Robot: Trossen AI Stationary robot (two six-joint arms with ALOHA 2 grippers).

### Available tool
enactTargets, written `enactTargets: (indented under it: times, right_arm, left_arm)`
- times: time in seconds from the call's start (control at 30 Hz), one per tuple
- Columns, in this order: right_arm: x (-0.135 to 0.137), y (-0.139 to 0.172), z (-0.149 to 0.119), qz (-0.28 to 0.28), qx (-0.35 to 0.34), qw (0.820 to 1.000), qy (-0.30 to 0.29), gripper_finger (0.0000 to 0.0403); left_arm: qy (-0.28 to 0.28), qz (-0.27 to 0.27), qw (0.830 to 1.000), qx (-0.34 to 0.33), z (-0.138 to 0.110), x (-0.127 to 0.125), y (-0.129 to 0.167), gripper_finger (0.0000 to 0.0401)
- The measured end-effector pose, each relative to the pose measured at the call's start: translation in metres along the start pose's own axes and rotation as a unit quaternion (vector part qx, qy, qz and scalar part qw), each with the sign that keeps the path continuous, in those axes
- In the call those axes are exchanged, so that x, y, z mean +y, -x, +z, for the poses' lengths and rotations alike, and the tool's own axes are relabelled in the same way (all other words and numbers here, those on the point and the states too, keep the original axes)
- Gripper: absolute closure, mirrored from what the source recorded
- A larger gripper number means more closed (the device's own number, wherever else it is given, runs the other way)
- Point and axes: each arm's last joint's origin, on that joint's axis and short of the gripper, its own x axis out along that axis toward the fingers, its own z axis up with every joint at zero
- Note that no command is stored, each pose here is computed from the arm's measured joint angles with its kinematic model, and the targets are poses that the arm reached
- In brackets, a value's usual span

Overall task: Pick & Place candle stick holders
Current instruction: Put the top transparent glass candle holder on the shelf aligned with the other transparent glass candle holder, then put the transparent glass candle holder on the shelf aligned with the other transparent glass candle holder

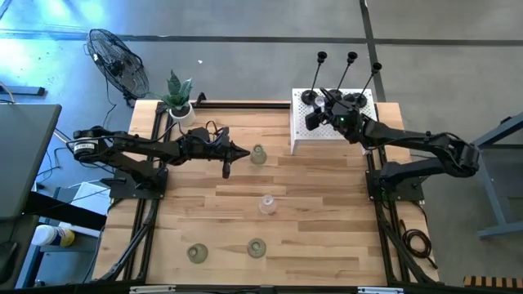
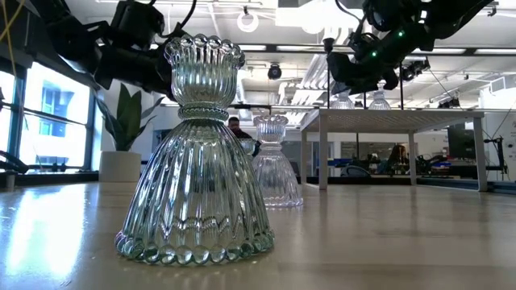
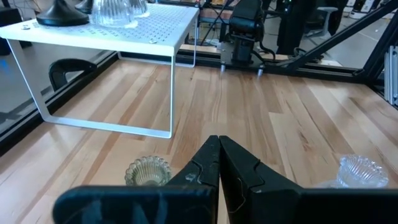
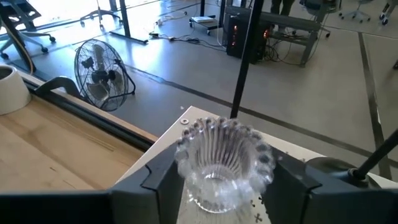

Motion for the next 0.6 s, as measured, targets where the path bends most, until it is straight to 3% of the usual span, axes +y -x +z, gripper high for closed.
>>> enactTargets:
  times: [0.3,0.6]
  right_arm:
    - [0.002,0.005,0.004,-0.007,-0.017,0.999,0.028,0.0191]
    - [0.006,0.034,0.023,-0.009,-0.087,0.995,0.05,0.0163]
  left_arm:
    - [0.0,0.0,1.0,0.001,0.0,0.0,0.0,0.0401]
    - [0.002,0.0,1.0,0.003,-0.001,0.0,0.0,0.0401]
